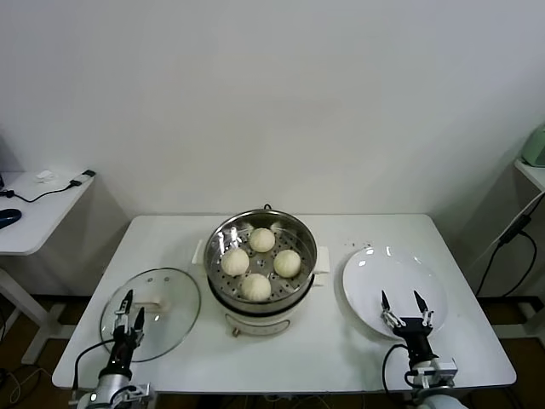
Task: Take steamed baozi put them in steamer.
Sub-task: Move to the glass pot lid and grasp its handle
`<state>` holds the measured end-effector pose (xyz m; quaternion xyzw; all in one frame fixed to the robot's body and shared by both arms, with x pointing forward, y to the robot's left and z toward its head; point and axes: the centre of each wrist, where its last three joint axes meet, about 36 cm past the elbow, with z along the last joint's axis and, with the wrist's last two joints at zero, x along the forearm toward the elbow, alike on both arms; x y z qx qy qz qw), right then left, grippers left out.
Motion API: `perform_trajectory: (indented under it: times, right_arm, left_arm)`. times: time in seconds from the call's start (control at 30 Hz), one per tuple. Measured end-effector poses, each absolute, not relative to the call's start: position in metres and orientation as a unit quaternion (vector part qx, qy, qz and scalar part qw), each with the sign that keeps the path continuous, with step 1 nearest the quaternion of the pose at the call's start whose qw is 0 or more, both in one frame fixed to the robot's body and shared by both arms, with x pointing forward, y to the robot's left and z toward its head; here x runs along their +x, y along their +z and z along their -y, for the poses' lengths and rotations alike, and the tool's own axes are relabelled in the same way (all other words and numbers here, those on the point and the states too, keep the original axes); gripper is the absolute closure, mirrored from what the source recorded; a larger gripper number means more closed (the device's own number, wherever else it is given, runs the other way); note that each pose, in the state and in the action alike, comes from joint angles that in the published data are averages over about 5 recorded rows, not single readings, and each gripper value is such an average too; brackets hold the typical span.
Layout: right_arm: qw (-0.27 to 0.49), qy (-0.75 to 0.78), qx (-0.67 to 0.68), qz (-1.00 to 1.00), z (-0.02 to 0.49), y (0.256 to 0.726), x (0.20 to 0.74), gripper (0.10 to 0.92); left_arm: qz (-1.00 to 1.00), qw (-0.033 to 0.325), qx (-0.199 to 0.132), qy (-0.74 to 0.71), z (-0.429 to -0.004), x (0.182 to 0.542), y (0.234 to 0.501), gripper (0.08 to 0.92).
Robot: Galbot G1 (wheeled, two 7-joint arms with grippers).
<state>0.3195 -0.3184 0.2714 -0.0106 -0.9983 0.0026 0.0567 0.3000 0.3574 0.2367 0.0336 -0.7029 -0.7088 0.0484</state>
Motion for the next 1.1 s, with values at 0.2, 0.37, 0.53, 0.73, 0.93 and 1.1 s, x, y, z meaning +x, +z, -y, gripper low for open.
perform_trajectory:
  times: [0.2,0.37,0.53,0.73,0.93,1.1]
  right_arm:
    - [0.054,0.004,-0.013,0.998,0.317,0.273,0.322,0.2]
    - [0.053,0.009,-0.012,0.998,0.317,0.274,0.324,0.199]
    - [0.053,0.013,-0.012,0.998,0.317,0.275,0.325,0.2]
    - [0.052,0.016,-0.012,0.998,0.316,0.276,0.328,0.2]
    - [0.05,0.017,-0.011,0.999,0.313,0.277,0.331,0.2]
    - [0.051,0.016,-0.01,0.999,0.312,0.276,0.33,0.2]
  left_arm:
    - [0.695,0.052,0.037,-0.716,-0.36,0.313,0.23,0.177]
    - [0.691,0.053,0.038,-0.72,-0.358,0.321,0.227,0.198]
    - [0.687,0.057,0.032,-0.724,-0.359,0.322,0.22,0.328]
    - [0.685,0.063,0.032,-0.725,-0.358,0.323,0.215,0.502]
    - [0.686,0.066,0.035,-0.724,-0.354,0.327,0.211,0.675]
    - [0.688,0.068,0.039,-0.721,-0.354,0.329,0.21,0.817]
